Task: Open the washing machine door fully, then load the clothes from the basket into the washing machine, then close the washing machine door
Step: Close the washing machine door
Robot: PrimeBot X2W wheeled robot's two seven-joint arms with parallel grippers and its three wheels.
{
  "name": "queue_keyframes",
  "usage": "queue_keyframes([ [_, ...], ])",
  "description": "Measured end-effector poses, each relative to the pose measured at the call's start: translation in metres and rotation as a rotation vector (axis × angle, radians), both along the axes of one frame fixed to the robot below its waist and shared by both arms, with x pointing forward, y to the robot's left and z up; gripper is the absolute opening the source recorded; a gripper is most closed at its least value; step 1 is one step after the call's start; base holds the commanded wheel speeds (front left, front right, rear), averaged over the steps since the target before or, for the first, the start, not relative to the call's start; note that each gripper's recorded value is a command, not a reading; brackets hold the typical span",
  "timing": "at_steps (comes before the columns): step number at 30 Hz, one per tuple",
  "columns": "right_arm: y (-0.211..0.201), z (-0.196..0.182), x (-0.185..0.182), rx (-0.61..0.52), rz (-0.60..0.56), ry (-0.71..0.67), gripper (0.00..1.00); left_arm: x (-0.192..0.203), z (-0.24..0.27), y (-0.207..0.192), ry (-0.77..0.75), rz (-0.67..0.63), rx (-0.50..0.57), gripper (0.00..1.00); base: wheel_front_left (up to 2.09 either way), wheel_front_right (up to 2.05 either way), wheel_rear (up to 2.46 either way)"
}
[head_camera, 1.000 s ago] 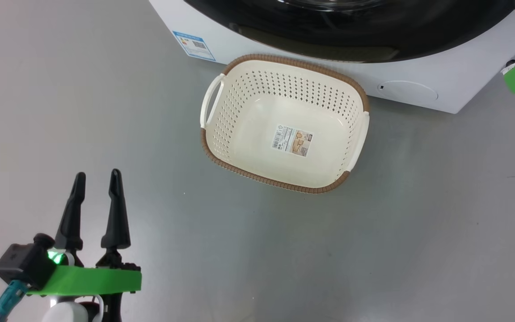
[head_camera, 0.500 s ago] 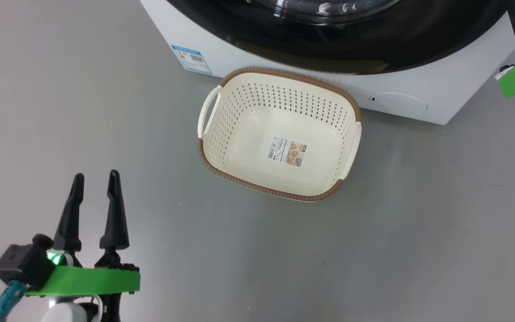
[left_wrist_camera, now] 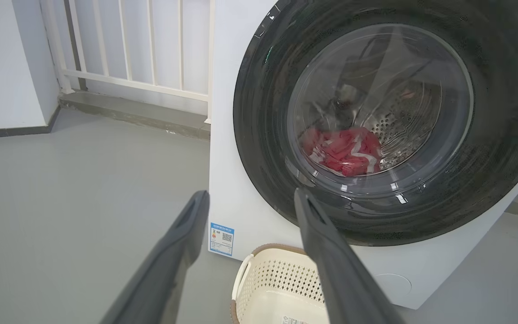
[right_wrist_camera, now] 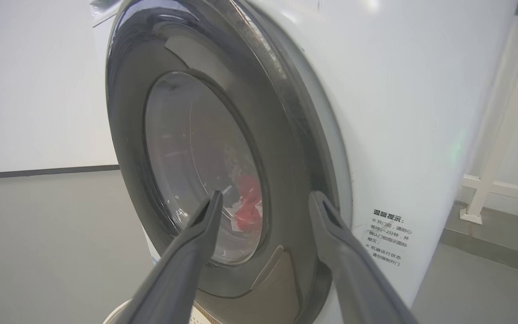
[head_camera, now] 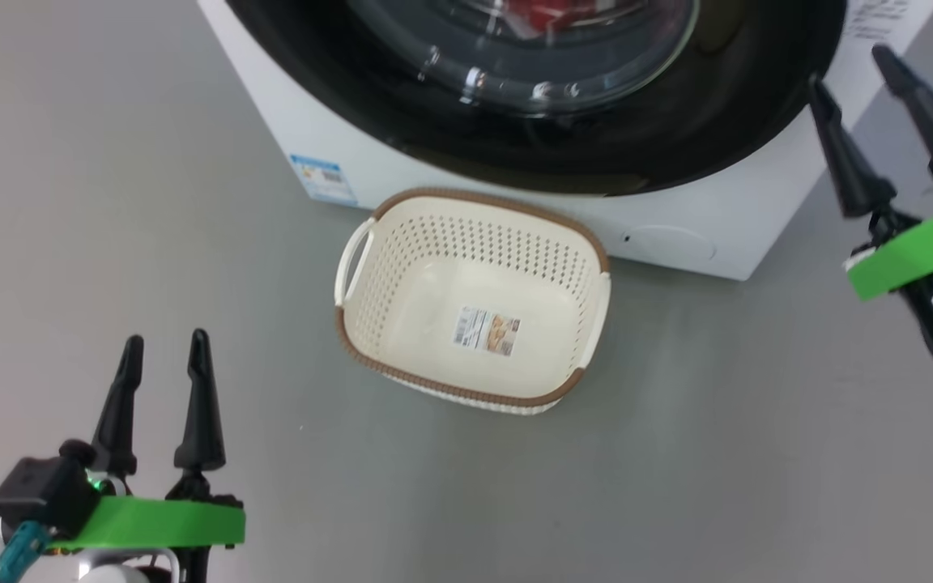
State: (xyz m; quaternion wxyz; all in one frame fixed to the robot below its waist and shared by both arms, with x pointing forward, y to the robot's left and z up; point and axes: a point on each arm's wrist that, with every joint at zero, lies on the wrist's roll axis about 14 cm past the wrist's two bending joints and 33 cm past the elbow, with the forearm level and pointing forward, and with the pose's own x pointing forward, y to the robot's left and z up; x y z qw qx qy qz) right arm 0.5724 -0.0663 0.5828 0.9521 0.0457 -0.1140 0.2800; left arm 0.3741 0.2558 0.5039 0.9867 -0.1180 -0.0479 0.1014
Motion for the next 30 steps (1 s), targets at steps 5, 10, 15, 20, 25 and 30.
queue_keyframes([
  [5, -0.017, 0.006, -0.024, 0.029, -0.036, 0.000, 1.00, -0.005, 0.001, -0.007, -0.003, -0.024, 0.005, 1.00, 0.00, 0.00, 0.00],
  [10, -0.032, 0.006, -0.053, 0.069, -0.069, 0.009, 1.00, -0.001, 0.011, -0.017, -0.037, -0.058, 0.016, 1.00, 0.00, 0.00, 0.00],
  [15, -0.050, 0.005, -0.081, 0.087, -0.111, 0.015, 1.00, -0.002, 0.010, -0.030, -0.035, -0.104, 0.013, 1.00, 0.00, 0.00, 0.00],
  [20, -0.067, 0.002, -0.104, 0.093, -0.158, 0.021, 1.00, 0.002, 0.016, -0.041, -0.056, -0.144, 0.013, 1.00, 0.00, 0.00, 0.00],
  [25, -0.083, -0.001, -0.125, 0.114, -0.205, 0.034, 1.00, 0.005, 0.020, -0.054, -0.072, -0.185, 0.009, 1.00, 0.00, 0.00, 0.00],
  [30, -0.100, -0.004, -0.145, 0.145, -0.262, 0.045, 1.00, 0.004, 0.024, -0.062, -0.084, -0.212, 0.002, 1.00, 0.00, 0.00, 0.00],
])
